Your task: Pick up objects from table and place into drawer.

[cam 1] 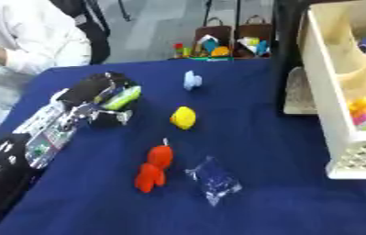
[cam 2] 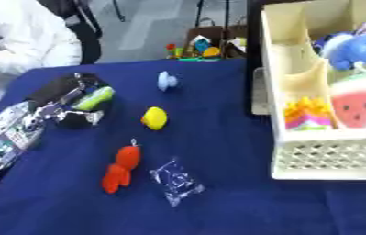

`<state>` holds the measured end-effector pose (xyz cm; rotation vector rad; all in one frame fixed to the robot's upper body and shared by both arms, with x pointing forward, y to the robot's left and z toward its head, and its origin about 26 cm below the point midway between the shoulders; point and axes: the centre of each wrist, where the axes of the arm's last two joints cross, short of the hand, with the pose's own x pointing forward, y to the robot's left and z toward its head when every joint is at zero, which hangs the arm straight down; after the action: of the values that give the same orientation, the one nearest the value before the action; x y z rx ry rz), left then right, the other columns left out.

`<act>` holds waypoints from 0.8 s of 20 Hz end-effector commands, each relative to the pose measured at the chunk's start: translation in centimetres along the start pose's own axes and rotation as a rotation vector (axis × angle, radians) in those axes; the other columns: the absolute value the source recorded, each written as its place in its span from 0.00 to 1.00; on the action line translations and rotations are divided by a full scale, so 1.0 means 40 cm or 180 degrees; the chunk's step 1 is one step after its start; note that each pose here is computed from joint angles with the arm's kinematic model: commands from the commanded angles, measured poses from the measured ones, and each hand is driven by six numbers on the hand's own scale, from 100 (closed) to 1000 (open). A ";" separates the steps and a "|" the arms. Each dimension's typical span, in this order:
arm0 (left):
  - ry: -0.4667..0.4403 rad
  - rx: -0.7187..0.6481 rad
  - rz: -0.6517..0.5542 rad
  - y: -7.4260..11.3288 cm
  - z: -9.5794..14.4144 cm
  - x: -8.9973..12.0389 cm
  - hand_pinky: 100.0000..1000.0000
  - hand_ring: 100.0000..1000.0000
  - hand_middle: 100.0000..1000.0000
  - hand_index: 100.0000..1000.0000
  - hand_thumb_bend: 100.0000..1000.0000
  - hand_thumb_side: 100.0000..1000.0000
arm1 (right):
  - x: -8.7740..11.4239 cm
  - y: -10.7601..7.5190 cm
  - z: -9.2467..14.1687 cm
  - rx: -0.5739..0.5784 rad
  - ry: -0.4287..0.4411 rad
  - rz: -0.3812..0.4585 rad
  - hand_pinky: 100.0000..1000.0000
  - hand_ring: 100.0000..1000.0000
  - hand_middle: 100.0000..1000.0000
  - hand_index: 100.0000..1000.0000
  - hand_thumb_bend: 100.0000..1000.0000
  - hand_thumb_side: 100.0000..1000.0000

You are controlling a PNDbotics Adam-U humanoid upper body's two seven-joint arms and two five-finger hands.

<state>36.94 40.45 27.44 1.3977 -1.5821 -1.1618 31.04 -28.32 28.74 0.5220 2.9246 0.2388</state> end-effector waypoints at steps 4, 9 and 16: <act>-0.0023 0.0403 -0.0441 0.079 0.007 0.015 0.52 0.74 0.57 0.73 0.00 0.18 | 0.004 -0.006 -0.016 -0.0057 -0.0092 -0.0006 0.65 0.63 0.55 0.72 0.00 0.88; -0.0134 0.0542 -0.0562 0.100 0.010 0.042 0.50 0.72 0.55 0.71 0.00 0.20 | 0.004 -0.007 -0.016 -0.0067 -0.0080 -0.0008 0.65 0.63 0.55 0.72 0.00 0.88; -0.0320 0.0786 -0.0764 0.141 0.018 0.087 0.48 0.69 0.53 0.67 0.00 0.23 | 0.004 -0.007 -0.017 -0.0087 -0.0060 -0.0018 0.65 0.63 0.55 0.72 0.00 0.88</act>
<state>34.64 37.00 30.54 1.6702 -1.7069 -1.2091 31.01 -28.45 28.71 0.5226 2.9300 0.2612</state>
